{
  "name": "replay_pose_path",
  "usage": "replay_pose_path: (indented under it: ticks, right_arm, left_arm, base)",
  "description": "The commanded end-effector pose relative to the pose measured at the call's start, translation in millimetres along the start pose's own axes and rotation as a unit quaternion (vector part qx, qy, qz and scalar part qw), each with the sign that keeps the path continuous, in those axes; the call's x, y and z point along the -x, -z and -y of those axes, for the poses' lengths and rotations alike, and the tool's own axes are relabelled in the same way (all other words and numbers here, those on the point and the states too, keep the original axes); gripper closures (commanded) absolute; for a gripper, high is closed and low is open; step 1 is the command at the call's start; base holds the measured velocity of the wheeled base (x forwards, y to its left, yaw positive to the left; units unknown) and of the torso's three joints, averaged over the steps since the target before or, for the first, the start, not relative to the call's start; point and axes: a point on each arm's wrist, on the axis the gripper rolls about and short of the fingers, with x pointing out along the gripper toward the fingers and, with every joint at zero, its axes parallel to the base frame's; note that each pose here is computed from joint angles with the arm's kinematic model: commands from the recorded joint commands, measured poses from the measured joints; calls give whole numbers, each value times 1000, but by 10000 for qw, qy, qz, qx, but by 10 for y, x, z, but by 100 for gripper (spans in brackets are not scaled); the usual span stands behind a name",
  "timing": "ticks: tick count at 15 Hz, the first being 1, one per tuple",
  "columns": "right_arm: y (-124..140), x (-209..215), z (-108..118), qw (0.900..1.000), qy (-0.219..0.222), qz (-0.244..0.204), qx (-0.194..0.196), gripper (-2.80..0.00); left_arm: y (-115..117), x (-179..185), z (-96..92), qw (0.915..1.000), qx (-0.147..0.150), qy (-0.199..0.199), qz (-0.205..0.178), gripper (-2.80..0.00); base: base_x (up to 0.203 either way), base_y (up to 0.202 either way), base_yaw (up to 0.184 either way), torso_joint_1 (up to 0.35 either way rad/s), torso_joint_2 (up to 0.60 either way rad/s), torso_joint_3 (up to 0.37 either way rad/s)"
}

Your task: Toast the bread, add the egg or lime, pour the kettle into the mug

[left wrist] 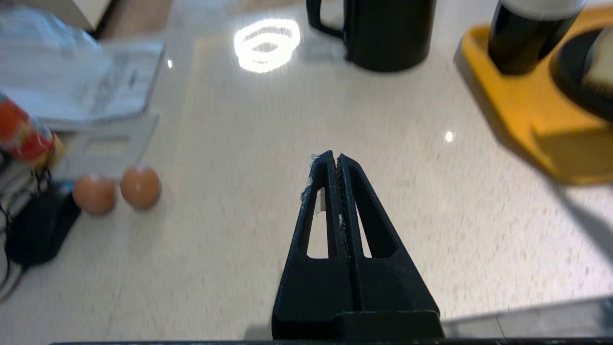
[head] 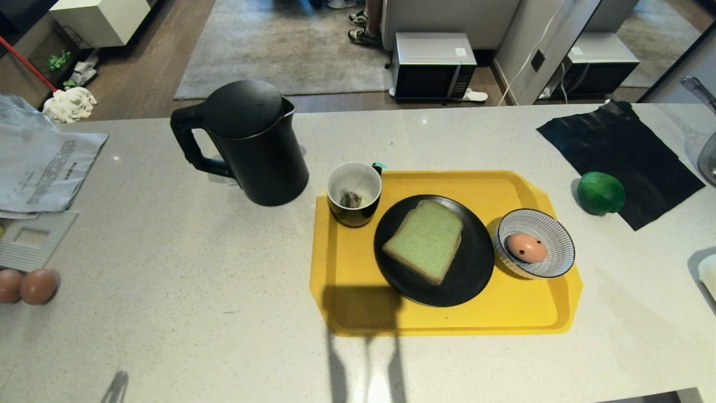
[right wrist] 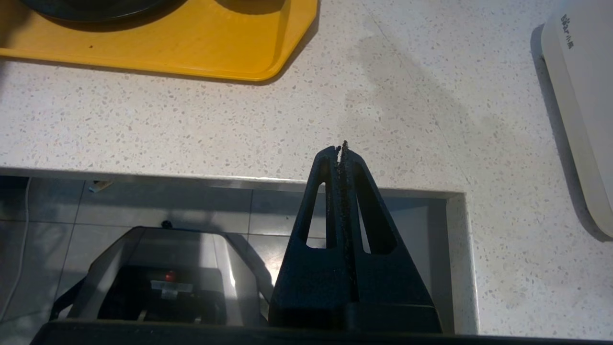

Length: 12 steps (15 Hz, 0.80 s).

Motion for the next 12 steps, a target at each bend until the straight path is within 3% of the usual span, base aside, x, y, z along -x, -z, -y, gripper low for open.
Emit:
replay_pose_path:
  ticks: [1, 6, 10, 12]
  right_arm:
    - [0, 0, 0, 10000, -3, -3, 2, 0]
    - [0, 0, 0, 10000, -3, -3, 2, 0]
    - [0, 0, 0, 10000, -3, -3, 2, 0]
    - [0, 0, 0, 10000, -3, -3, 2, 0]
  left_arm:
    - [149, -3, 16, 9990, -5, -31, -449, 0]
    - [343, 34, 43, 9899, 138, 88, -1410, 0]
    - [342, 34, 42, 9898, 224, 59, -1403, 0]
    - [343, 33, 43, 9899, 123, 90, -1409, 0]
  base:
    - [0, 0, 0, 0, 0, 0]
    - [0, 0, 0, 0, 0, 0]
    - [0, 0, 0, 0, 0, 0]
    - [0, 0, 0, 0, 0, 0]
